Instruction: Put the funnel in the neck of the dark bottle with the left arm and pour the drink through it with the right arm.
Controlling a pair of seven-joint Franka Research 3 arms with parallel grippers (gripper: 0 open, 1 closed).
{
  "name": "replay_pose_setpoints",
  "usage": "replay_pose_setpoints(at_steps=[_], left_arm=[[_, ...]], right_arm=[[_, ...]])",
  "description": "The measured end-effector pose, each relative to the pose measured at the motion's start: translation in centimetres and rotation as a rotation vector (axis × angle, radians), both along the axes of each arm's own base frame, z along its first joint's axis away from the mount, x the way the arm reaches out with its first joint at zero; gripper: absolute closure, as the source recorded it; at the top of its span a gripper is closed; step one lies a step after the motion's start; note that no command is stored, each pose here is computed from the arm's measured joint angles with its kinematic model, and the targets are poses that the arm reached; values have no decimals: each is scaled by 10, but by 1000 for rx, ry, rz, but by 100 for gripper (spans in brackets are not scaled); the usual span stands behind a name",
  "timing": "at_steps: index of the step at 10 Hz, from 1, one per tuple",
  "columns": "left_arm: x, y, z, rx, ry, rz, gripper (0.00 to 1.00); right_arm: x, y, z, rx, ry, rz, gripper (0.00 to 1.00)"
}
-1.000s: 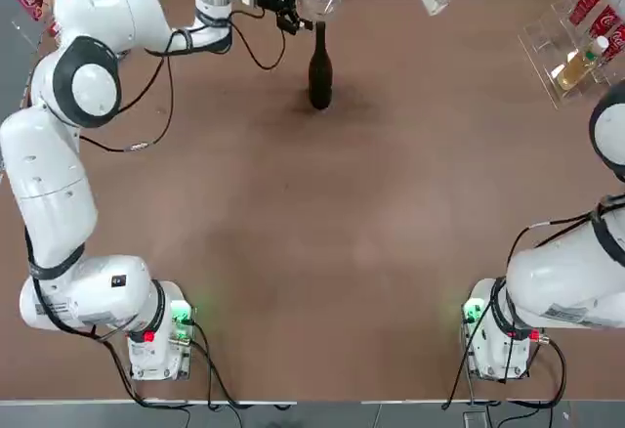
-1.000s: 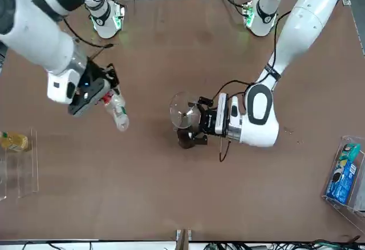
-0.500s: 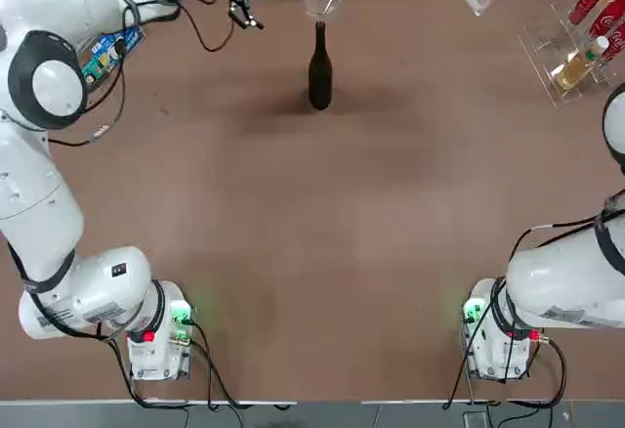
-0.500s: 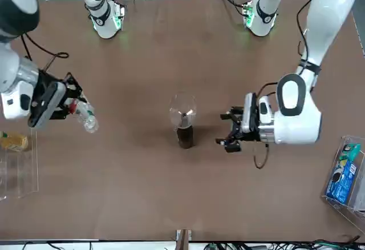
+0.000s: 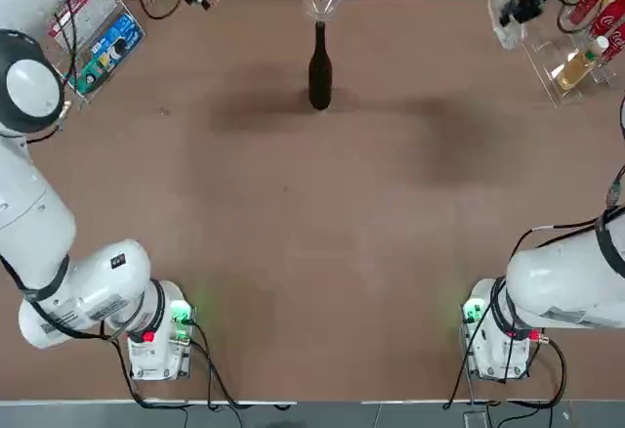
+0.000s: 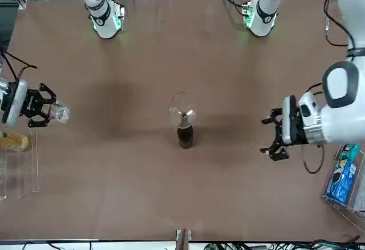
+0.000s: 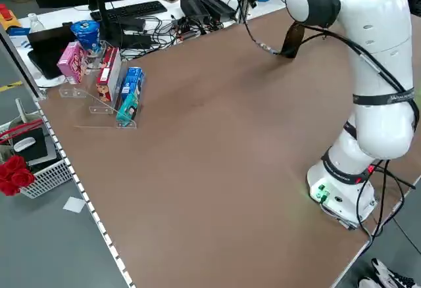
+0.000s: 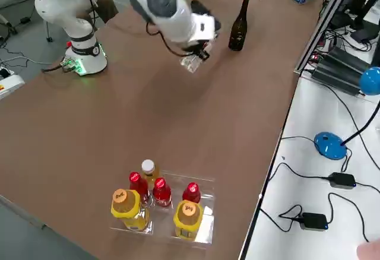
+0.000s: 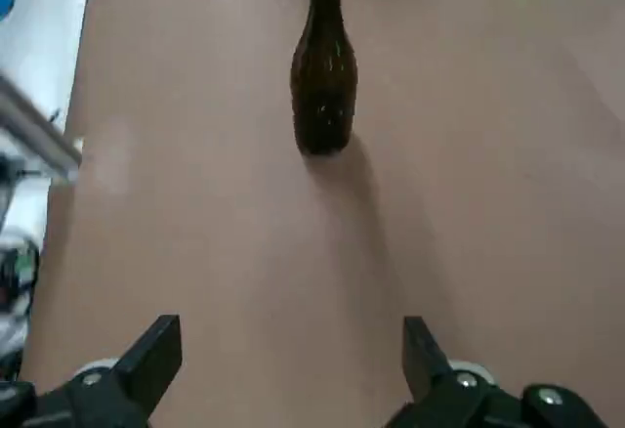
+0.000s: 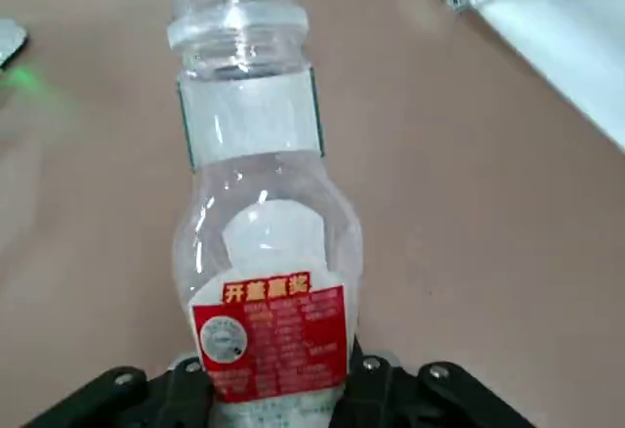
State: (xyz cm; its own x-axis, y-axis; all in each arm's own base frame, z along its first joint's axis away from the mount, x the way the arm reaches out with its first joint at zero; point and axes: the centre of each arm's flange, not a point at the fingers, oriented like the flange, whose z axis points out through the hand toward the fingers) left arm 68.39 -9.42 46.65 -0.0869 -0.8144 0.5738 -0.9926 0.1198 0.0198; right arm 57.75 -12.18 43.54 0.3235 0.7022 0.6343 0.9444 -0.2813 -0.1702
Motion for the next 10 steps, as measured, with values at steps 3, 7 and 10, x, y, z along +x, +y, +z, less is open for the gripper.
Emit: replay_pose_setpoints(at_steps=[3, 7, 10], left_arm=[[-21, 43, 73, 101, 103, 295, 0], [-67, 48, 141, 284, 414, 942, 0], [-81, 62, 144, 474, 420, 1127, 0]], right_arm=[[-10, -29, -69, 163, -237, 144, 60], [-27, -13, -197, 412, -353, 244, 60], [-73, -21, -248, 535, -278, 212, 60]])
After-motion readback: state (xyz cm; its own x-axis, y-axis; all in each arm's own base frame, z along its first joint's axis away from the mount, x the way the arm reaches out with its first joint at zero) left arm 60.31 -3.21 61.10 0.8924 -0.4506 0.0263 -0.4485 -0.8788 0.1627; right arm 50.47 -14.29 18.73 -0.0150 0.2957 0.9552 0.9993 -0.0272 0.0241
